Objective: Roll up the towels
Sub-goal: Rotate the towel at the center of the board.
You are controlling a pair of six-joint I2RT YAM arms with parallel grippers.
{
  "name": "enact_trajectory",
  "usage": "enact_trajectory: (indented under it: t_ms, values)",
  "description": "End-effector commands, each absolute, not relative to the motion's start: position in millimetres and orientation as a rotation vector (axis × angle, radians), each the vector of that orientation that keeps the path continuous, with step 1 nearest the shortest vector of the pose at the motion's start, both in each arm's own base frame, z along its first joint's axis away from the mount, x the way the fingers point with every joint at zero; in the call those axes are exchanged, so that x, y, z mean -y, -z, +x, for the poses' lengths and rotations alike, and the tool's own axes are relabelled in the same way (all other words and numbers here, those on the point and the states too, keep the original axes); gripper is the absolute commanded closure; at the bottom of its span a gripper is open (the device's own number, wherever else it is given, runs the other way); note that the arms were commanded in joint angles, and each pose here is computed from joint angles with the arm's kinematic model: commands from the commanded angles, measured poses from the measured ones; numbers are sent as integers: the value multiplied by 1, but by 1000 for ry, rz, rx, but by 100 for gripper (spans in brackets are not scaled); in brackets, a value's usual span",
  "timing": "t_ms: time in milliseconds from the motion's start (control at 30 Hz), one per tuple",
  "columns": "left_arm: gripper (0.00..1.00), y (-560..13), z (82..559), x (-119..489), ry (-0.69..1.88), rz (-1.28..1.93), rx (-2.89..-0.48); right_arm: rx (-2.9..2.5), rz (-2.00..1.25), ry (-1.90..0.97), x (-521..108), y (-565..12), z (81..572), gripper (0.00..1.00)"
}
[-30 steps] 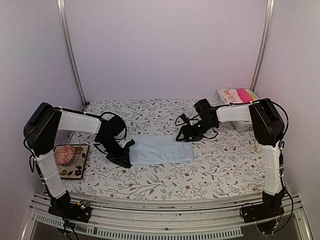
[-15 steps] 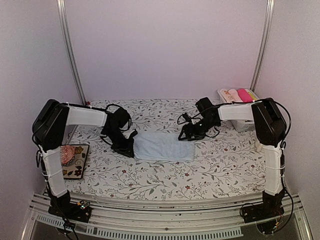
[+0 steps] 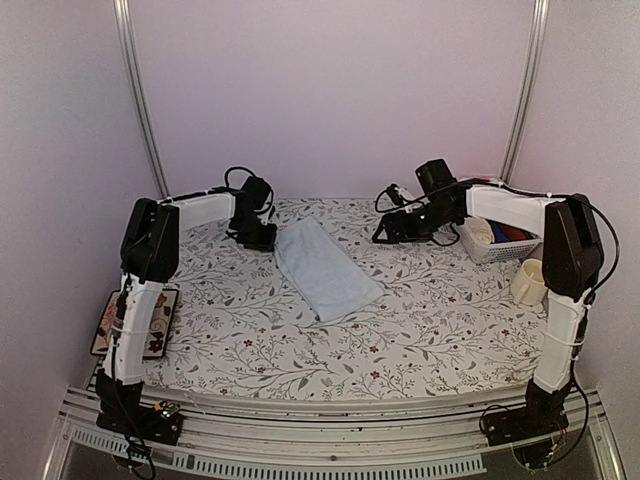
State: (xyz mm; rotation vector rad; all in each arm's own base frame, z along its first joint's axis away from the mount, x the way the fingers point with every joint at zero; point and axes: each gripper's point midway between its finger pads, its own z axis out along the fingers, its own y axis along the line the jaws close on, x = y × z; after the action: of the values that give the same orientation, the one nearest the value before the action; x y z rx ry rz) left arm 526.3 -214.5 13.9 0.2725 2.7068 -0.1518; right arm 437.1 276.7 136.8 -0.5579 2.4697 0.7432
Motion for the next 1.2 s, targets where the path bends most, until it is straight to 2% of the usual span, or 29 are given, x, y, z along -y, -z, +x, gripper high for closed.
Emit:
enact_trajectory:
  t_ms: [0,67,100,133,167,267,400,600,833,1167]
  values:
    - [62,-45,553,202,42,207,-2635,-2525,-566,-690,-270,-116,434,9]
    - [50,-68,552,197,28,191,-2581,-2539,-552,-704,-269,-109,430,9]
    - [39,-79,549,193,20,179,-2553,-2544,-550,-725,-270,-106,427,9]
    - [14,-86,543,189,15,173,-2531,-2551,-544,-745,-272,-104,424,9]
    - [5,-102,542,187,38,159,-2475,-2554,-543,-761,-273,-101,422,9]
    - [3,-142,524,185,148,109,-2349,-2566,-536,-790,-275,-93,417,9]
    - [3,-164,503,191,371,92,-2271,-2582,-550,-792,-278,-85,413,9]
    - [4,-106,503,197,442,-3,-2510,-2583,-568,-800,-282,-81,411,9]
    - [16,-79,502,215,595,-172,-2573,-2598,-589,-808,-291,-71,402,9]
    - [22,-39,517,232,648,-202,-2631,-2645,-634,-844,-302,-39,387,9]
